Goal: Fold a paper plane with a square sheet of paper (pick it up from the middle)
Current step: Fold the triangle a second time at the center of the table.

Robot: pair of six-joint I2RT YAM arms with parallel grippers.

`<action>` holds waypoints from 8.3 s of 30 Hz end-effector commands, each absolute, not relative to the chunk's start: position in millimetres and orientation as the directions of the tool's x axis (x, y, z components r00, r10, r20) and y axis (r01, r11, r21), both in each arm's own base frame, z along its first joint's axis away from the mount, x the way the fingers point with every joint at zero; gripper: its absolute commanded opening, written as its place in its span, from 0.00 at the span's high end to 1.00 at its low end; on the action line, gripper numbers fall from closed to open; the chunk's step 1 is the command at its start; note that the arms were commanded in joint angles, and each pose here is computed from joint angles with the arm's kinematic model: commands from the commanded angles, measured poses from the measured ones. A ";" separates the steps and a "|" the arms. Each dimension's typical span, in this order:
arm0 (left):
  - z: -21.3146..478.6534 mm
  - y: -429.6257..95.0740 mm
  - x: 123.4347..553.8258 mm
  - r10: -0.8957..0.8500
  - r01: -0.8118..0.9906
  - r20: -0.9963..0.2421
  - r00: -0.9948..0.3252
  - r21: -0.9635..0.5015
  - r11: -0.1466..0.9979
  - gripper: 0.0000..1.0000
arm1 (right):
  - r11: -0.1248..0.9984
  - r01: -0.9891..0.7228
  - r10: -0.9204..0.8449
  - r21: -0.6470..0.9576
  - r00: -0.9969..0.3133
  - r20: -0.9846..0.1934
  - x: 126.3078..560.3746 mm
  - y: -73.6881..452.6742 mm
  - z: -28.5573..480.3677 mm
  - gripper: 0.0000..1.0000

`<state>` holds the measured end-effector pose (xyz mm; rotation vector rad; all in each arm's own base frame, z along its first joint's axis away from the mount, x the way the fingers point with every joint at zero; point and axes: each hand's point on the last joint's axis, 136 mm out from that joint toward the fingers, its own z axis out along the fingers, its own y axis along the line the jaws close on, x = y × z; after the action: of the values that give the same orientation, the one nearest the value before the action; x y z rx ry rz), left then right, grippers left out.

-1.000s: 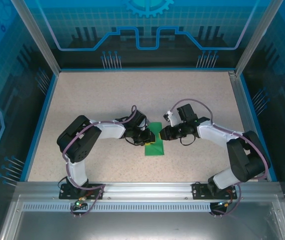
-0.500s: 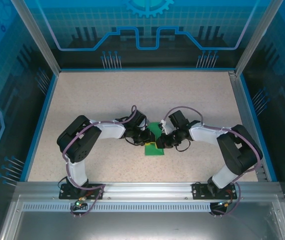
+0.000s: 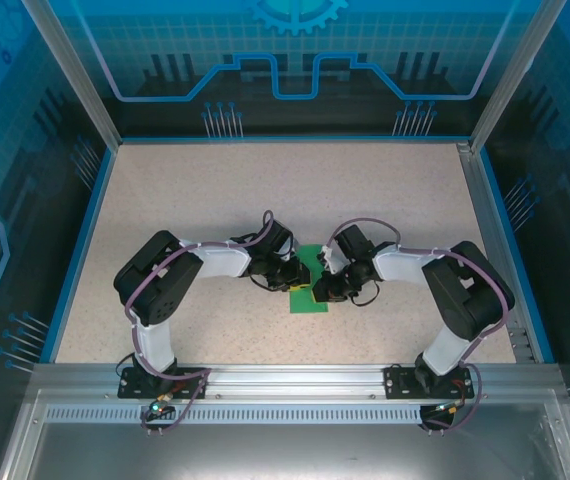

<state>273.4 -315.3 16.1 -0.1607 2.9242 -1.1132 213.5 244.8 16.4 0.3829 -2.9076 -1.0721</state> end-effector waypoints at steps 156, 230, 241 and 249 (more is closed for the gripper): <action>27.5 -334.9 272.7 -0.072 -0.005 -0.055 -0.996 -0.758 0.652 0.54 | 0.788 -0.054 -0.021 0.613 -0.998 -0.060 253.6 203.7 -12.4 0.95; -17.1 -314.2 259.2 -0.089 -0.078 0.018 -0.996 -0.662 0.745 0.83 | 0.696 -0.189 -0.159 0.693 -0.981 -0.108 215.7 251.1 39.7 0.95; -18.7 -312.3 258.8 -0.088 -0.080 0.021 -0.996 -0.653 0.753 0.83 | 0.790 -0.152 -0.161 0.594 -0.986 -0.039 215.2 233.6 8.3 0.95; -21.4 -310.4 257.5 -0.085 -0.081 0.024 -0.996 -0.643 0.761 0.83 | 0.822 -0.136 -0.149 0.553 -0.989 -0.022 211.5 218.8 -1.2 0.95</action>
<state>278.2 -328.5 15.8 -0.0990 2.7892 -1.2293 220.2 235.1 10.8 0.2612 -2.9765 -1.0148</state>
